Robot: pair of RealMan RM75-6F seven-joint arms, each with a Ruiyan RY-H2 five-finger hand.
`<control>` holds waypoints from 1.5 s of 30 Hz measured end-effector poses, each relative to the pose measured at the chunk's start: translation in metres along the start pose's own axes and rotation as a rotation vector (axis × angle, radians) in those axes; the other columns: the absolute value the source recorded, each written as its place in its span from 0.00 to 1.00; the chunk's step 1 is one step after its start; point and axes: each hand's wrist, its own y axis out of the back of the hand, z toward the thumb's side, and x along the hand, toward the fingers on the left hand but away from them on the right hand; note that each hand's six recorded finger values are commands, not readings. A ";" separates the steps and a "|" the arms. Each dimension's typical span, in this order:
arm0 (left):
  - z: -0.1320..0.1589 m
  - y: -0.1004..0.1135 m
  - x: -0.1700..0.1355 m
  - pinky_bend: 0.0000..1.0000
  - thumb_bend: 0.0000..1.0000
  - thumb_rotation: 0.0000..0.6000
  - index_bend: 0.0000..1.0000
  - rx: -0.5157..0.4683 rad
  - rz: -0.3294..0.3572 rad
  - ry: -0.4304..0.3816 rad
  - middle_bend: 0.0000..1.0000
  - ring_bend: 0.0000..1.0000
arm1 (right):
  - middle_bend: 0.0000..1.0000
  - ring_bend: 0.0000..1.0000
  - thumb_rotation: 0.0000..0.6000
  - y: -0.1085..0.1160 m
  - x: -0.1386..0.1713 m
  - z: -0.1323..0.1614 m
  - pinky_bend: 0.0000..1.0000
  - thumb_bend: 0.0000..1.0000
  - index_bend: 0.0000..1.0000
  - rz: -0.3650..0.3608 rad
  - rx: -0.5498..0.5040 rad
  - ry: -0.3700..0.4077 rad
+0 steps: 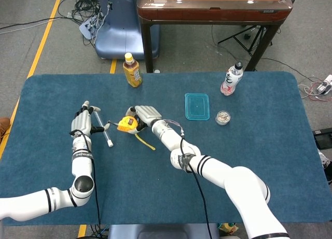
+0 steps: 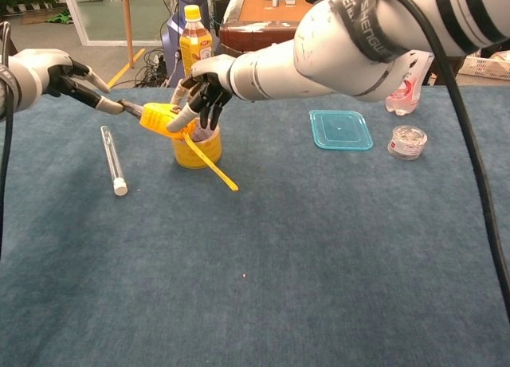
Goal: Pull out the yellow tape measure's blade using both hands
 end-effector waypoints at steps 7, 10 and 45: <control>0.001 -0.002 0.001 0.00 0.28 1.00 0.38 -0.006 0.002 -0.006 0.00 0.00 | 0.64 0.54 1.00 0.000 0.000 0.000 0.42 0.61 0.66 0.001 -0.005 0.000; 0.001 0.000 0.001 0.00 0.32 1.00 0.41 -0.010 0.006 -0.006 0.00 0.00 | 0.64 0.54 1.00 0.001 0.000 0.000 0.42 0.61 0.66 -0.002 -0.006 -0.001; -0.004 0.008 -0.006 0.00 0.52 1.00 0.55 -0.105 -0.029 -0.068 0.01 0.00 | 0.64 0.54 1.00 0.019 0.010 -0.017 0.42 0.61 0.66 -0.007 0.033 -0.023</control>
